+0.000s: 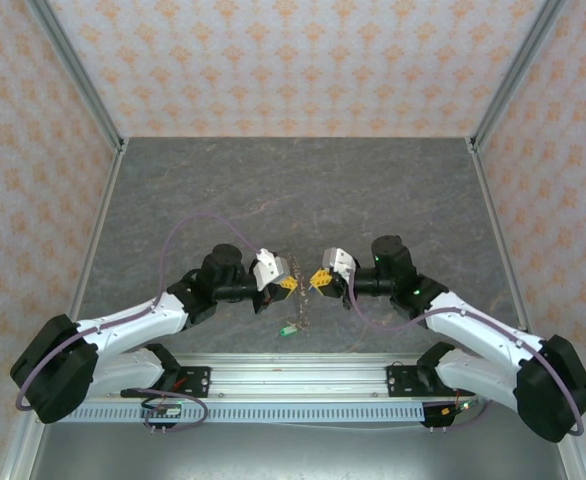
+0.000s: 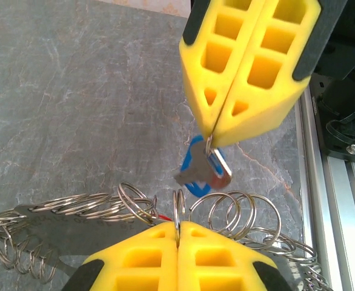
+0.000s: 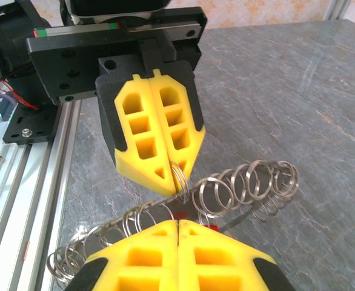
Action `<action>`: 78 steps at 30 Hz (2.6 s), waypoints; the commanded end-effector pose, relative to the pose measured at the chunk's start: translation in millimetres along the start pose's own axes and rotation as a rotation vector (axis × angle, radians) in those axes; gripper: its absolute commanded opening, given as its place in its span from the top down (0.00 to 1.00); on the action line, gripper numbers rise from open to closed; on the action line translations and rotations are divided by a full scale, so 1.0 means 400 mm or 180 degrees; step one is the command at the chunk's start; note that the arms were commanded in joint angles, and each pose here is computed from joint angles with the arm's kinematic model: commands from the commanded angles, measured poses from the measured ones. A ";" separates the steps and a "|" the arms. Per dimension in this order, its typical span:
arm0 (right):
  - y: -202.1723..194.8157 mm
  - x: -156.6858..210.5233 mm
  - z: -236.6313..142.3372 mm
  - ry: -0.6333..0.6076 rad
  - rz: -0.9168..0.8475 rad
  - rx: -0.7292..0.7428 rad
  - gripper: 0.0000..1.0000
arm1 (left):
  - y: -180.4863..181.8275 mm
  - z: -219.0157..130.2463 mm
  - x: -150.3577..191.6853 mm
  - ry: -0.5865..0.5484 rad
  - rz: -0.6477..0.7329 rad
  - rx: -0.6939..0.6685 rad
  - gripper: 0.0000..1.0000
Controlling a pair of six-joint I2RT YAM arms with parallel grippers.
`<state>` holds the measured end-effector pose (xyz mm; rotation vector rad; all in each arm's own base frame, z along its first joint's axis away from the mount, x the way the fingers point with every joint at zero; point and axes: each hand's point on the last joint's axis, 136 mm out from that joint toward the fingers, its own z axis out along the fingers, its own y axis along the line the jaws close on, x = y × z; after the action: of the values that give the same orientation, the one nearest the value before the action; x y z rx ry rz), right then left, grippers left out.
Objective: Put the keys on the keyring
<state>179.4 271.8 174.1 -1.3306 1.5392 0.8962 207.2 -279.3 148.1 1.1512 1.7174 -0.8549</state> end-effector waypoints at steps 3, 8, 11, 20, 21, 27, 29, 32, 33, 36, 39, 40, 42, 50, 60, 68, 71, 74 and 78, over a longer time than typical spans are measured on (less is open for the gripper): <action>0.015 -0.077 0.020 -0.0243 -0.0324 -0.0182 1.00 | -0.016 0.003 -0.050 -0.0145 0.0176 0.0116 1.00; 0.018 -0.085 0.036 -0.0276 -0.0331 -0.0241 1.00 | -0.016 0.004 -0.049 -0.0132 0.0167 0.0120 1.00; 0.022 -0.088 0.041 -0.0280 -0.0331 -0.0268 1.00 | -0.016 0.003 -0.049 -0.0132 0.0166 0.0117 1.00; 0.007 -0.089 0.059 -0.0233 -0.0388 -0.0083 1.00 | -0.019 0.001 -0.052 -0.0142 0.0165 0.0134 1.00; 0.005 -0.086 0.062 -0.0207 -0.0388 -0.0060 1.00 | -0.020 0.000 -0.053 -0.0144 0.0168 0.0138 1.00; -0.019 -0.071 0.073 -0.0092 -0.0421 0.0161 1.00 | -0.023 -0.005 -0.056 -0.0152 0.0177 0.0136 1.00; -0.040 -0.065 0.071 -0.0040 -0.0355 0.0310 1.00 | -0.024 -0.006 -0.053 -0.0146 0.0174 0.0137 1.00; -0.051 -0.052 0.065 0.0060 -0.0311 0.0415 1.00 | -0.024 -0.008 -0.049 -0.0139 0.0173 0.0123 1.00; -0.056 -0.046 0.062 0.0101 -0.0285 0.0461 1.00 | -0.024 -0.009 -0.050 -0.0142 0.0174 0.0116 1.00; -0.074 -0.032 0.054 0.0182 -0.0196 0.0622 1.00 | -0.024 -0.011 -0.047 -0.0140 0.0173 0.0112 1.00; -0.081 -0.021 0.049 0.0265 -0.0104 0.0683 1.00 | -0.026 -0.010 -0.046 -0.0136 0.0184 0.0120 1.00; -0.077 -0.014 0.050 0.0297 -0.0108 0.0657 1.00 | -0.025 -0.010 -0.048 -0.0141 0.0191 0.0114 1.00; -0.073 -0.008 0.048 0.0316 -0.0108 0.0650 1.00 | -0.024 -0.011 -0.050 -0.0149 0.0192 0.0103 1.00; -0.061 0.000 0.035 0.0416 -0.0282 0.0599 1.00 | -0.023 -0.008 -0.045 -0.0123 0.0192 0.0110 1.00; -0.052 0.030 0.015 0.0823 -0.0556 0.0508 1.00 | -0.027 -0.012 -0.055 -0.0138 0.0220 0.0129 1.00; -0.030 0.057 0.018 0.0904 -0.0628 0.0335 1.00 | -0.032 -0.007 -0.063 -0.0141 0.0230 0.0185 1.00; -0.027 0.074 0.021 0.0945 -0.0601 0.0315 1.00 | -0.034 -0.005 -0.065 -0.0131 0.0244 0.0202 1.00; -0.028 0.070 0.022 0.0896 -0.0442 0.0358 0.99 | -0.036 -0.001 -0.063 -0.0109 0.0243 0.0221 1.00; -0.014 0.050 0.022 0.0682 -0.0307 0.0328 0.98 | -0.037 0.001 -0.060 -0.0099 0.0231 0.0232 1.00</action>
<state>185.2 280.9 161.3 -1.5006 1.5748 0.6145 201.3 -281.8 146.7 1.1974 1.7265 -0.8576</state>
